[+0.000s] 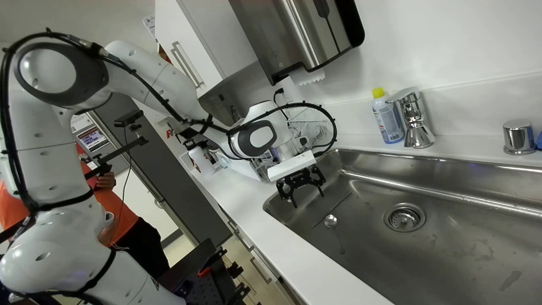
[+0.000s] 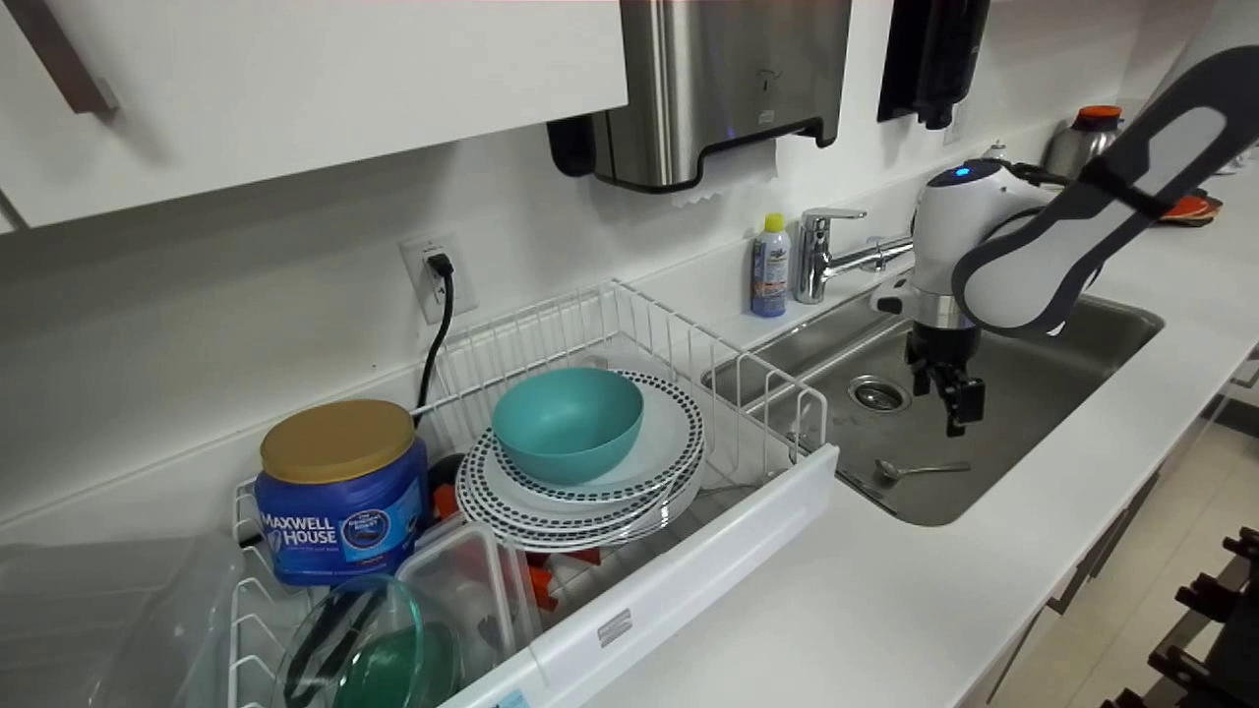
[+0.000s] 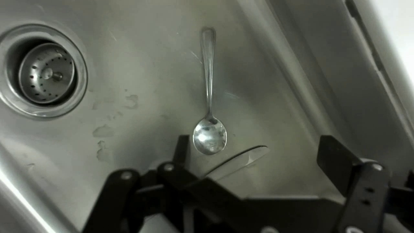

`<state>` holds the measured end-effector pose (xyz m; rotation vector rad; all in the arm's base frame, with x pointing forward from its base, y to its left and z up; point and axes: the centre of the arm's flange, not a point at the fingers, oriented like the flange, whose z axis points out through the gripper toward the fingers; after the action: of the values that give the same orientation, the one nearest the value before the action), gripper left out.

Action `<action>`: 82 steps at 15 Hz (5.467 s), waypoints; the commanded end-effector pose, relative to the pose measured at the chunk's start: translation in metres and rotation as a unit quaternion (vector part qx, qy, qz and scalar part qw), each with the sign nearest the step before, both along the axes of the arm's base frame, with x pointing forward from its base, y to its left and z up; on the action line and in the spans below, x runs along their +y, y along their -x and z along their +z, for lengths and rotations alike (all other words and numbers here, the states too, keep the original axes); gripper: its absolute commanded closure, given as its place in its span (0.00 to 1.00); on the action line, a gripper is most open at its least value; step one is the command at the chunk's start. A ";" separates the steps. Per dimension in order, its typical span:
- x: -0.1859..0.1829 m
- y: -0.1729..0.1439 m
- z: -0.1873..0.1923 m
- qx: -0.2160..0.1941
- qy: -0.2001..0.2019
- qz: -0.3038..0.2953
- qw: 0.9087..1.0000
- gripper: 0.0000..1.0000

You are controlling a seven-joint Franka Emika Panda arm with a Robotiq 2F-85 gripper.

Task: Pick up the spoon from the sink and put it in the light blue bowl.

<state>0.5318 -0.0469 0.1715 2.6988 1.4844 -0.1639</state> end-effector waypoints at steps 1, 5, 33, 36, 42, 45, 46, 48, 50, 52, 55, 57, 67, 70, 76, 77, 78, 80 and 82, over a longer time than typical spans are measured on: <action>-0.011 -0.016 -0.030 -0.004 -0.020 0.030 0.999 0.00; -0.030 -0.014 -0.061 -0.015 -0.034 0.041 0.998 0.00; -0.027 -0.015 -0.120 -0.003 -0.033 0.035 0.999 0.00; -0.033 -0.016 -0.127 -0.002 -0.034 0.034 0.999 0.00; -0.045 -0.018 -0.141 0.003 -0.034 0.023 0.999 0.26; -0.048 -0.022 -0.140 0.000 -0.034 0.020 0.999 0.51; -0.048 -0.023 -0.139 -0.001 -0.034 0.020 0.999 0.57; -0.048 -0.024 -0.136 -0.003 -0.033 0.019 0.999 0.71; -0.049 -0.024 -0.133 -0.005 -0.033 0.019 0.999 0.86; -0.051 -0.025 -0.131 -0.007 -0.032 0.017 0.999 1.00; -0.042 -0.018 -0.114 -0.006 -0.033 0.016 0.999 0.98; -0.033 -0.012 -0.095 -0.005 -0.033 0.014 0.999 0.98; 0.015 0.021 0.055 -0.061 -0.029 0.064 0.996 0.98; 0.042 0.031 0.109 -0.085 -0.021 0.093 0.992 0.98; 0.082 0.054 0.207 -0.123 -0.026 0.148 0.981 0.98; 0.087 0.057 0.215 -0.124 -0.028 0.158 0.979 0.98; 0.089 0.062 0.217 -0.116 -0.031 0.171 0.978 0.98; 0.094 0.047 0.208 -0.122 -0.027 0.160 0.979 0.92; 0.095 0.052 0.211 -0.123 -0.027 0.164 0.978 0.92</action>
<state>0.4801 0.0480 0.3829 2.3552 1.8389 0.2198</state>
